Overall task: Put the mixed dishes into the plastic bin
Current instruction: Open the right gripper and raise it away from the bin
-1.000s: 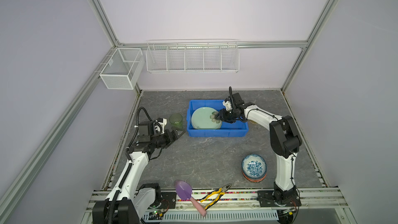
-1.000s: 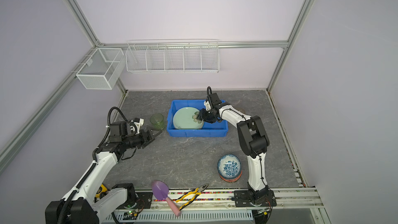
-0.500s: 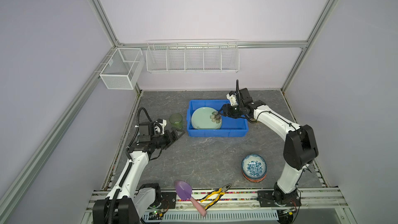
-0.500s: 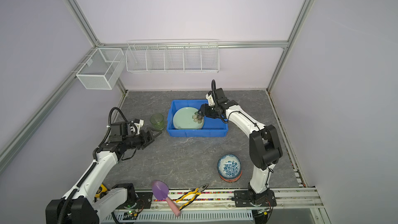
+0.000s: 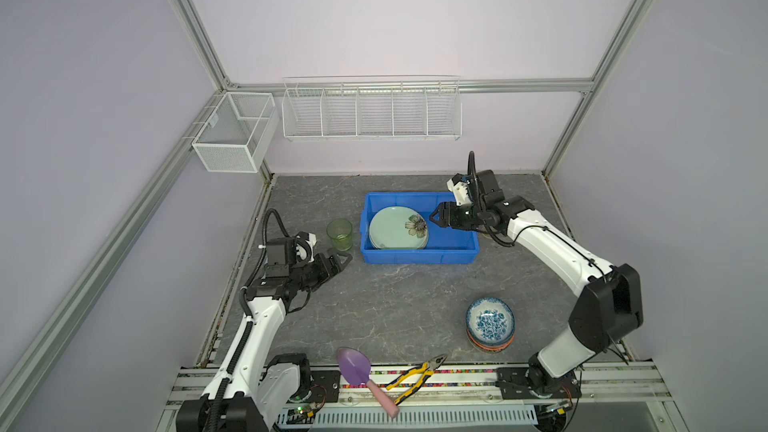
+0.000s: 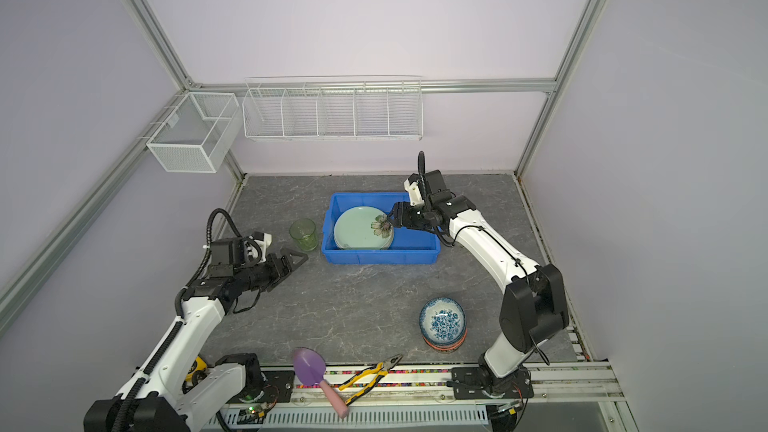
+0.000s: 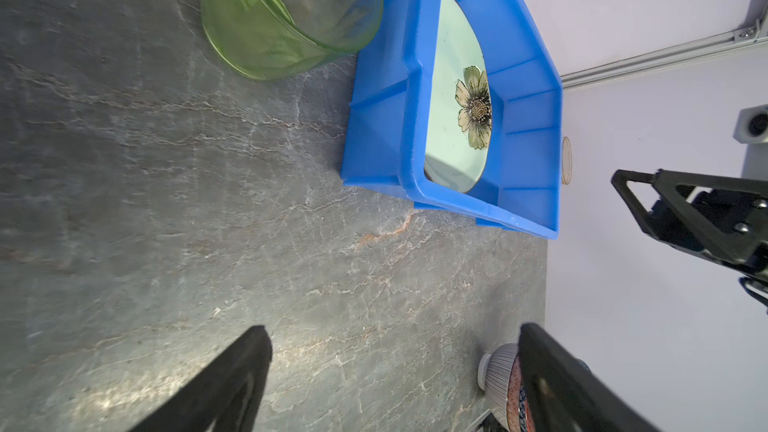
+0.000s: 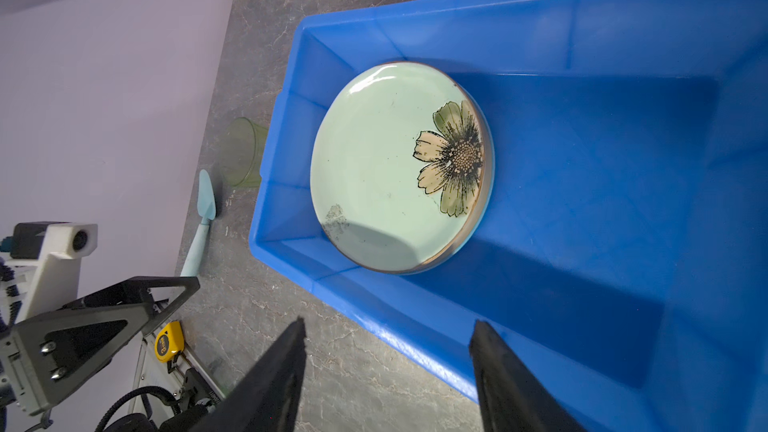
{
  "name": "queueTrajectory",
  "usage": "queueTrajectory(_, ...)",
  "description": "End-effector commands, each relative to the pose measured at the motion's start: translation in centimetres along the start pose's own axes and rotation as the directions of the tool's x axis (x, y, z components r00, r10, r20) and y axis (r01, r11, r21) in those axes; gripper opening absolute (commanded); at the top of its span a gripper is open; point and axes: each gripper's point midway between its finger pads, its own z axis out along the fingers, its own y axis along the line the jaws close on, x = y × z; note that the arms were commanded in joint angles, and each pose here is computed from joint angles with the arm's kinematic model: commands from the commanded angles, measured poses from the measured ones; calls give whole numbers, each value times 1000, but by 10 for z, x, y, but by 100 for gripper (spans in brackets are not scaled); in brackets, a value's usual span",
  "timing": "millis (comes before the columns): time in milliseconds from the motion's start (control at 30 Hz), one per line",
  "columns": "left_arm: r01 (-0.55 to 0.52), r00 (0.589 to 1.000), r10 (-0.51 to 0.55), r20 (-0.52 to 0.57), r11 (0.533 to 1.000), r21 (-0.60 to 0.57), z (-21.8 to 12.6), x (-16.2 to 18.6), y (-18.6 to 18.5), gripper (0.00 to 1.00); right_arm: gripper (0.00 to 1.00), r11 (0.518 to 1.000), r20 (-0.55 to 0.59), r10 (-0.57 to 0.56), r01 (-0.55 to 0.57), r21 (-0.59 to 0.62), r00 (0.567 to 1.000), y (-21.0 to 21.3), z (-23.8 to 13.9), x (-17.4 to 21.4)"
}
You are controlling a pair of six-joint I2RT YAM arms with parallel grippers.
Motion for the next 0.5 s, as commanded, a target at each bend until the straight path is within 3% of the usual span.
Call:
queueTrajectory(0,-29,999,30,33,999,-31,-7,-7,0,93,69,999,-20,-33,34,30,999,-1,-15,16)
queueTrajectory(67,-30,999,31,33,999,-35,-8,-7,0,93,74,999,-18,-41,42,35,999,-1,-23,19)
queueTrajectory(133,-30,999,31,32,999,-35,-9,-7,-1,94,99,998,-28,-52,54,46,998,-1,-31,24)
queueTrajectory(167,-31,999,32,34,999,-42,-9,-7,-1,94,88,997,-34,-59,61,51,998,-1,-35,27)
queueTrajectory(333,-130,991,131,-1,981,-142,-7,3,-11,96,88,991,-60,-67,73,110,996,-8,-58,45)
queueTrajectory(467,-158,987,158,-13,986,-43,2,9,-48,96,88,981,-75,-39,53,189,996,-21,-84,63)
